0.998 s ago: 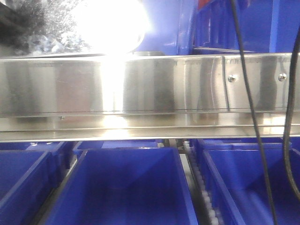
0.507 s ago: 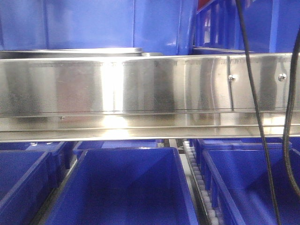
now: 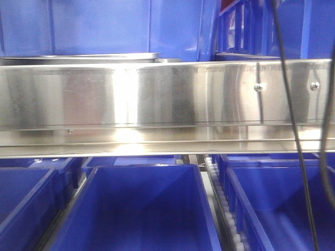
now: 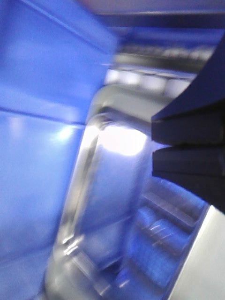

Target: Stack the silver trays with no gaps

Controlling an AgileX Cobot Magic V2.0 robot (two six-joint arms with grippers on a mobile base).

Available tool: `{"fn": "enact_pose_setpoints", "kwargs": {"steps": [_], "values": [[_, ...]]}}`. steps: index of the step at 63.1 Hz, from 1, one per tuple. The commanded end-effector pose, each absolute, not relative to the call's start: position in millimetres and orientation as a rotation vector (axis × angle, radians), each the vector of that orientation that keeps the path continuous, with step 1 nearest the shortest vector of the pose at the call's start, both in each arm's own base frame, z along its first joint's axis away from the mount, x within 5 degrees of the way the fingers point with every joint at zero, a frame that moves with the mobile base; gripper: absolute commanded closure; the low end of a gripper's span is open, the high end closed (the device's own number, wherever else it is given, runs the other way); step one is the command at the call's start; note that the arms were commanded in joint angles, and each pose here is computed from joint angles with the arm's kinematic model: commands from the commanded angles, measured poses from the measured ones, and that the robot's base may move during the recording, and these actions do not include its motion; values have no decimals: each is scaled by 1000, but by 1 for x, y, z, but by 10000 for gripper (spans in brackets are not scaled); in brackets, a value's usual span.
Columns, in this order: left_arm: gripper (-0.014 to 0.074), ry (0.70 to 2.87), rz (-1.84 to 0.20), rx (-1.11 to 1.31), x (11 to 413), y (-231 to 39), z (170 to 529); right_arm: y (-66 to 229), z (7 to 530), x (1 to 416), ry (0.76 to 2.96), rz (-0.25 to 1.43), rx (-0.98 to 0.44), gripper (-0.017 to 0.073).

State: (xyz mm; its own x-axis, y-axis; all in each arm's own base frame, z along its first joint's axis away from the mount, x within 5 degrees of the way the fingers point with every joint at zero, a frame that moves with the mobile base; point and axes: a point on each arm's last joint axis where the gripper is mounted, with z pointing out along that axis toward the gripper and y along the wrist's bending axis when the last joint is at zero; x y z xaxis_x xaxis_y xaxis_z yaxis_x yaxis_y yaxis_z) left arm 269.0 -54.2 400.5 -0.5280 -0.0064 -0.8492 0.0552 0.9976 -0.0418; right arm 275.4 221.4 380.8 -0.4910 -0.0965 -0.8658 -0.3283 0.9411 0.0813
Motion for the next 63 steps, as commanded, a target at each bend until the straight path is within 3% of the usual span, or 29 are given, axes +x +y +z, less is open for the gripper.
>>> {"fn": "enact_pose_setpoints", "kwargs": {"steps": [1, 17, 35, 47, 63], "values": [[589, 1957, -128, 37, 251, -52, 429, 211, 409, 266, 1942, 309, -332, 640], [589, 1576, -87, 198, 197, -43, 463, 193, 441, 245, 1770, 334, -367, 640], [589, 1393, -145, 236, 146, -37, 404, 191, 425, 242, 1796, 308, -401, 640], [589, 1407, -156, 250, 122, -33, 354, 191, 425, 243, 1799, 305, -401, 640], [589, 1395, -156, 248, 109, -30, 343, 192, 424, 243, 1796, 309, -404, 640]]}}
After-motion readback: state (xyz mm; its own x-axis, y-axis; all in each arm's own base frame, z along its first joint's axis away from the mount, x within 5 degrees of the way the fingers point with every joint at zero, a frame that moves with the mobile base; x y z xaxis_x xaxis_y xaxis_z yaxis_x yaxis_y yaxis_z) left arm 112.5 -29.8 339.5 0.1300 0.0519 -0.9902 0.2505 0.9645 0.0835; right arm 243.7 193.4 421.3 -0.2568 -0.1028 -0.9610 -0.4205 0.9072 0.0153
